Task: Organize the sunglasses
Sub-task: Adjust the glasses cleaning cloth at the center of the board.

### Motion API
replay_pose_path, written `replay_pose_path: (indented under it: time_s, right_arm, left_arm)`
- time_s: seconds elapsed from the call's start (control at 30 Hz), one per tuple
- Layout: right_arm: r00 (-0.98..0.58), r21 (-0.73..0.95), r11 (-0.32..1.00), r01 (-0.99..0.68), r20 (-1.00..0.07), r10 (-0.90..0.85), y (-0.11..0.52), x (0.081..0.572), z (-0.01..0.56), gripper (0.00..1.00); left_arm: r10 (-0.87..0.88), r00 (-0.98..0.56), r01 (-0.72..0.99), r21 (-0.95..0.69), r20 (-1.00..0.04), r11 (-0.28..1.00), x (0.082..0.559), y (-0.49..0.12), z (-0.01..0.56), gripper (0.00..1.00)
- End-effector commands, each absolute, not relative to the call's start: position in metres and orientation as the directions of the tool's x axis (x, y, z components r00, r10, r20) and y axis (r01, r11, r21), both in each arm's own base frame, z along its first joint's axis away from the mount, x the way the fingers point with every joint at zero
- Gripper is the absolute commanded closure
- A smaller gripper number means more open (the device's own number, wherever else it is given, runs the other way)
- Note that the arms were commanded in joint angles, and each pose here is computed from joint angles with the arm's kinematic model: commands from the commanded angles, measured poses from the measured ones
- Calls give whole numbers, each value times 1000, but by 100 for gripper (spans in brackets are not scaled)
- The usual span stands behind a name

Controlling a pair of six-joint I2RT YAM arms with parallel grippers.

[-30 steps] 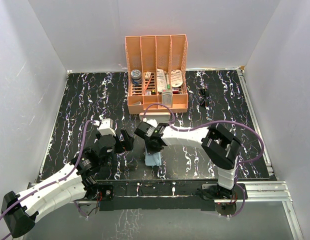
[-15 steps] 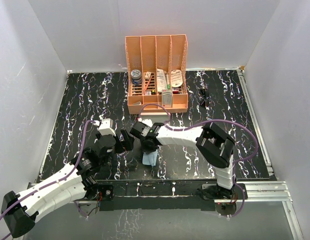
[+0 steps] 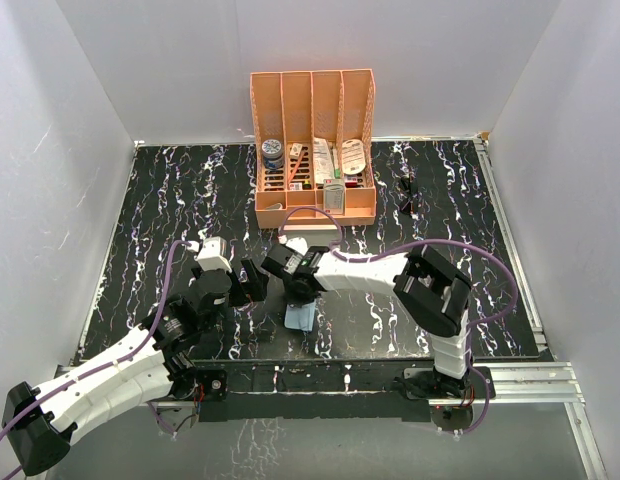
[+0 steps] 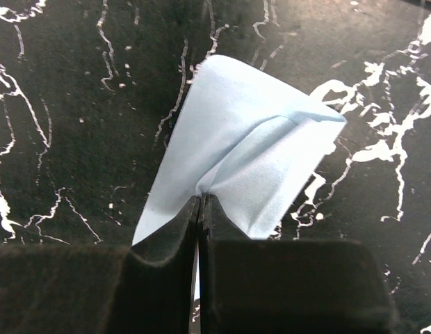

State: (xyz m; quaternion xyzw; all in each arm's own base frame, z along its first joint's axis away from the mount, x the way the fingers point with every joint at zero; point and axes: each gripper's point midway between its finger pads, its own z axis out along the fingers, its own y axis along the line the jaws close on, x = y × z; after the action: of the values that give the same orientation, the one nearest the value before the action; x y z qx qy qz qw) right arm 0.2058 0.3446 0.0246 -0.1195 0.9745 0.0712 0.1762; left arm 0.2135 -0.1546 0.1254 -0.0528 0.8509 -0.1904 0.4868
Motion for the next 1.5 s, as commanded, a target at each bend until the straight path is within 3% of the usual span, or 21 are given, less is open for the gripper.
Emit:
replay_pose_path:
  time_s: [0.0, 1.47]
  right_arm:
    - [-895, 124, 970, -210, -423, -140, 338, 216, 47, 100]
    - [-897, 142, 959, -246, -409, -170, 367, 229, 41, 100]
  left_arm:
    - [-281, -516, 98, -382, -809, 919, 213, -155, 126, 1]
    - [-279, -521, 100, -382, -807, 919, 214, -157, 123, 1]
